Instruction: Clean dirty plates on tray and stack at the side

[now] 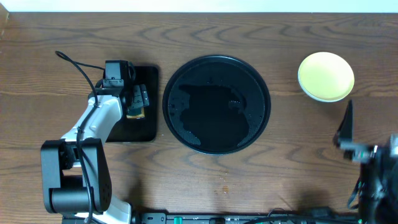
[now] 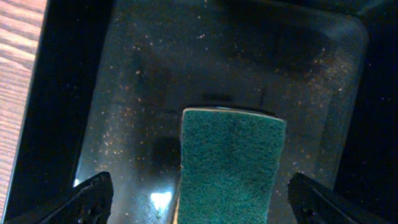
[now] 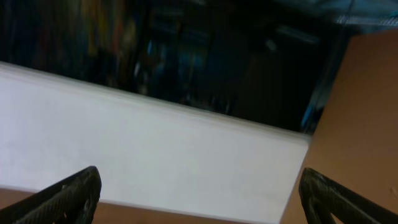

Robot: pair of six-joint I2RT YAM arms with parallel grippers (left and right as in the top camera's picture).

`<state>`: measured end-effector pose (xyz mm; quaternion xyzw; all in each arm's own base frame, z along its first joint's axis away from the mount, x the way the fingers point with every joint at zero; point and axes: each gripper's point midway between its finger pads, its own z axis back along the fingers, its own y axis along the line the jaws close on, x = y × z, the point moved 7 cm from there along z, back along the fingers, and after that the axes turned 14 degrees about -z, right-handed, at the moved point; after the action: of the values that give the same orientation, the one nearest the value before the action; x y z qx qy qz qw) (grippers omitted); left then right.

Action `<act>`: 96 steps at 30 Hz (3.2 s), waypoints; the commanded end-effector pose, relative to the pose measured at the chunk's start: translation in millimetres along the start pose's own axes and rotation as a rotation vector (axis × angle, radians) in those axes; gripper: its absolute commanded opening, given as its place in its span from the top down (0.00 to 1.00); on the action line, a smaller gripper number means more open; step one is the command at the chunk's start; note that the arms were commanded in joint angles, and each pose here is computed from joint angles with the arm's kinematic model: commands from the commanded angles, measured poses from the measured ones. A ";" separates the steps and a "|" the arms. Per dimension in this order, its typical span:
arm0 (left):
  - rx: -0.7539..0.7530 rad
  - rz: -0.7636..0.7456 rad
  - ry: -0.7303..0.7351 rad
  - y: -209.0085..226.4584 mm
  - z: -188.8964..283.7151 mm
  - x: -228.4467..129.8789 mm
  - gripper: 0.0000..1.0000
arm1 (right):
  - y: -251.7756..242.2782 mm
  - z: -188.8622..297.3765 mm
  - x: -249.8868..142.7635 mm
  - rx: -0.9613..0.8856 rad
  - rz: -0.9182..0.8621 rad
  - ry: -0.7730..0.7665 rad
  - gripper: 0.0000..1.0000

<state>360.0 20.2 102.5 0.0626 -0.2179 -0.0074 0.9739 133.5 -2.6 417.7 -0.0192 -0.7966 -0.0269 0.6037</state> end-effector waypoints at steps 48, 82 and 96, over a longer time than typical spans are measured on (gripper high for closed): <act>0.013 0.009 -0.011 2.7 3.0 2.4 0.11 | -3.5 27.8 -257.9 0.022 -0.138 0.352 0.01; 0.024 0.026 -0.171 10.1 62.5 20.2 0.11 | -3.5 27.8 -257.9 0.022 -0.138 0.352 0.01; 0.105 0.107 -0.692 33.5 236.6 0.6 0.11 | -3.5 27.8 -257.9 0.022 -0.138 0.352 0.01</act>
<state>284.2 23.8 312.4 0.0922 -0.5160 0.0253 0.8512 176.7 0.1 162.3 0.0477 -0.6784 -0.0483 0.7315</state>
